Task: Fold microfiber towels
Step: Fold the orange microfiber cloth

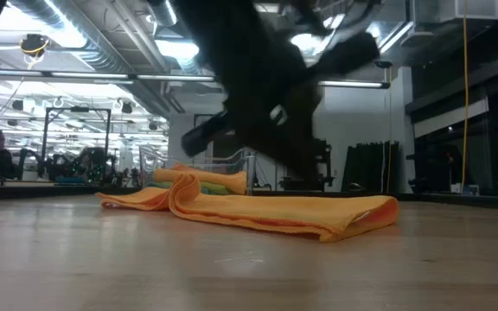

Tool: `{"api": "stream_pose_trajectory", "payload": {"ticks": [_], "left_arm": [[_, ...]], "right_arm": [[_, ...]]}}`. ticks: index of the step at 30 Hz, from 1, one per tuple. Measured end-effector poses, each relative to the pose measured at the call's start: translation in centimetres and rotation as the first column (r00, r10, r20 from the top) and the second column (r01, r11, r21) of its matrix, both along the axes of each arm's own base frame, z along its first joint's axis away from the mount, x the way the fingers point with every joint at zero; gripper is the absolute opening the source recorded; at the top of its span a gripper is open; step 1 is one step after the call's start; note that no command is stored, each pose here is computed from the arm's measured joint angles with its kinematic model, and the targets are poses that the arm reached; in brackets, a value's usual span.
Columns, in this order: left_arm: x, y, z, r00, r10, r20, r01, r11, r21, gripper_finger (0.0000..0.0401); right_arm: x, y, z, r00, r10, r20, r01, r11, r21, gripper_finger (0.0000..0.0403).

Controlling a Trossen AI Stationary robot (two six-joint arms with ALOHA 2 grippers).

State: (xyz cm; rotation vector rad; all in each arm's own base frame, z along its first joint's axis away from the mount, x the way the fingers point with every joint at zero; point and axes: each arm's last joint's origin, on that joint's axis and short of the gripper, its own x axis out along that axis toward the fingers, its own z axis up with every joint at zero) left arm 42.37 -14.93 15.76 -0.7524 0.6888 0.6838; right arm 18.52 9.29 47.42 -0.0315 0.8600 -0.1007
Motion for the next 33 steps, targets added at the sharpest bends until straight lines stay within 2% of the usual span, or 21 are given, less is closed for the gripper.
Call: {"api": "stream_pose_trajectory", "payload": {"ticks": [2,8,13,17,23,28,33], "left_arm": [[0.0,0.6,-0.7,0.999,-0.008,-0.042,0.009,1.0,0.007,0.0002],[0.5,0.2,-2.8,0.993,-0.076,-0.092,0.064,0.989,-0.131,0.0],[-0.7,-3.2,-2.9,0.983,-0.151,-0.108,0.118,0.958,-0.263,0.0],[-2.4,-6.1,-2.7,0.976,-0.181,-0.121,0.136,0.941,-0.311,0.0],[-3.5,-8.7,-2.0,0.986,-0.146,-0.077,0.123,0.961,-0.249,0.0],[-2.5,-10.2,1.3,0.959,-0.282,0.01,0.278,0.942,-0.19,0.0],[-2.2,-12.2,4.8,0.884,-0.46,0.081,0.466,0.881,-0.086,0.0]], "right_arm": [[0.0,0.0,0.0,1.0,-0.001,0.0,0.001,1.0,0.001,0.0116],[0.0,0.0,0.0,1.0,0.007,-0.007,-0.007,1.0,0.013,0.0116],[0.0,0.1,0.0,1.0,0.009,-0.008,-0.009,1.0,0.014,0.0116],[0.0,0.1,0.0,1.0,0.016,-0.012,-0.016,1.0,0.018,0.0116],[0.0,0.1,0.0,1.0,0.017,-0.012,-0.016,1.0,0.018,0.0116],[0.0,0.2,-0.1,0.999,0.032,-0.024,-0.031,0.999,0.042,0.0116],[0.1,0.8,-1.0,0.998,0.013,-0.068,-0.006,0.995,0.096,0.0116]]}}
